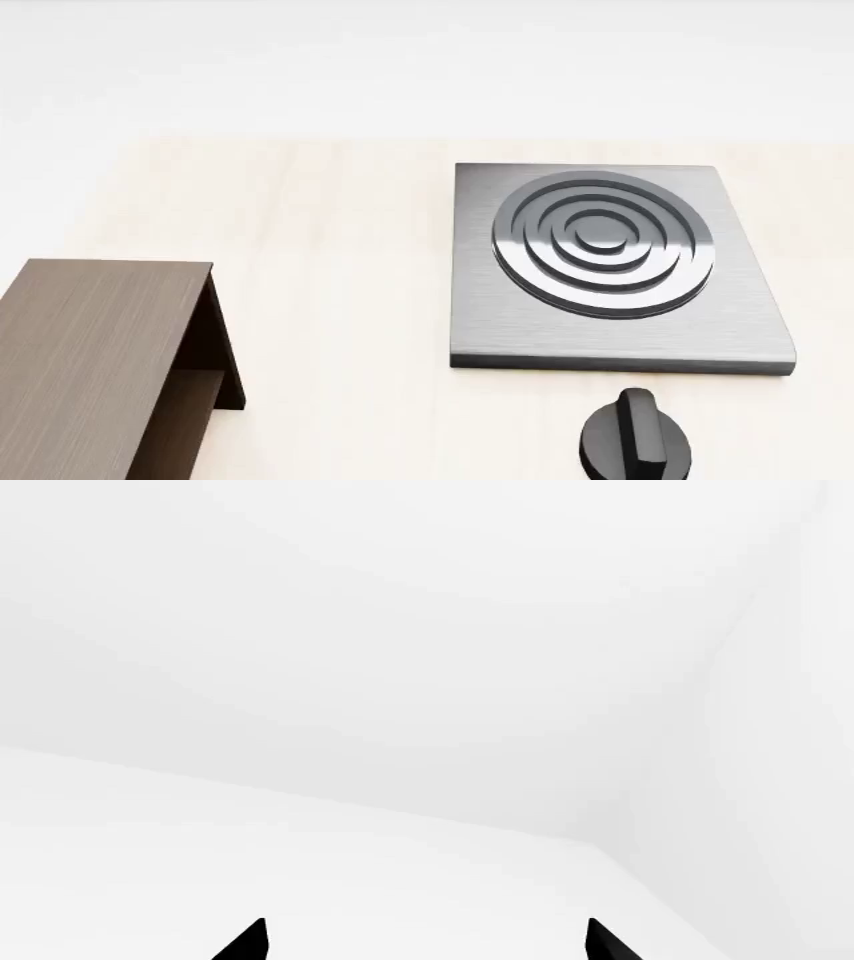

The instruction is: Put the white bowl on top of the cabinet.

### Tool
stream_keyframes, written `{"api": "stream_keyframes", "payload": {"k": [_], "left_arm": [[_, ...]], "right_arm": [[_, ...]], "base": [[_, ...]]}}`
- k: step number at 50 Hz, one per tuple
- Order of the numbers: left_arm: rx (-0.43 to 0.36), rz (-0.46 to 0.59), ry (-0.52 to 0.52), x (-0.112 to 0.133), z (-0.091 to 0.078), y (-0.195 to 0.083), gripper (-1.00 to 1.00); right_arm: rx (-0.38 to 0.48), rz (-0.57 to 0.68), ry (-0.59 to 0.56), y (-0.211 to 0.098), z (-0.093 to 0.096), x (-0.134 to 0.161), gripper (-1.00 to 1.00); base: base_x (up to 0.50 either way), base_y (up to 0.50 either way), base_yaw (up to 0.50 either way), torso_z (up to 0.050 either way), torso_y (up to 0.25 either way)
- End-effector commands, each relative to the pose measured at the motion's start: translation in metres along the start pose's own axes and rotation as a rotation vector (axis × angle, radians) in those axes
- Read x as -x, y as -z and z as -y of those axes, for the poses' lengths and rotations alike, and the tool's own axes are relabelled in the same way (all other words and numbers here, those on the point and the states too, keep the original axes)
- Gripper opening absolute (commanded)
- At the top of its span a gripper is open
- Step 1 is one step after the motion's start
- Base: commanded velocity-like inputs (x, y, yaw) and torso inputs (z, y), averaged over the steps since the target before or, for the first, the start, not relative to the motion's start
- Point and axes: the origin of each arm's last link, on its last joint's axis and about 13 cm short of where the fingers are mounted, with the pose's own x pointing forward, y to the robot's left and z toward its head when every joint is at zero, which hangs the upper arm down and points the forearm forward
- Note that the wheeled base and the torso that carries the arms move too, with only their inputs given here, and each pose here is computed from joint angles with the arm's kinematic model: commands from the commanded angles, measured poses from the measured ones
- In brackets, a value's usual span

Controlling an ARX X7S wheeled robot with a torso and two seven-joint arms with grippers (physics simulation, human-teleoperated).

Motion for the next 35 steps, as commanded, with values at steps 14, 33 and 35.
{"api": "stream_keyframes", "payload": {"k": [14,33,35], "left_arm": [[-0.002,-0.002,0.001,0.000,0.001,0.001,1.00],[-0.003,-0.001,0.002,0.000,0.001,0.001,1.00],[-0.004,-0.001,0.002,0.000,0.001,0.001,1.00]], "right_arm": [[0.064,-0.110,-0.018,0.013,-0.005,-0.012,1.00],[0.003,-0.150,0.015,0.016,0.005,-0.026,1.00],[-0.001,-0.148,0.014,0.016,0.006,-0.026,1.00]], "base": [[0.00,0.00,0.00,0.000,0.000],[0.00,0.00,0.00,0.000,0.000],[0.00,0.00,0.00,0.000,0.000]]}}
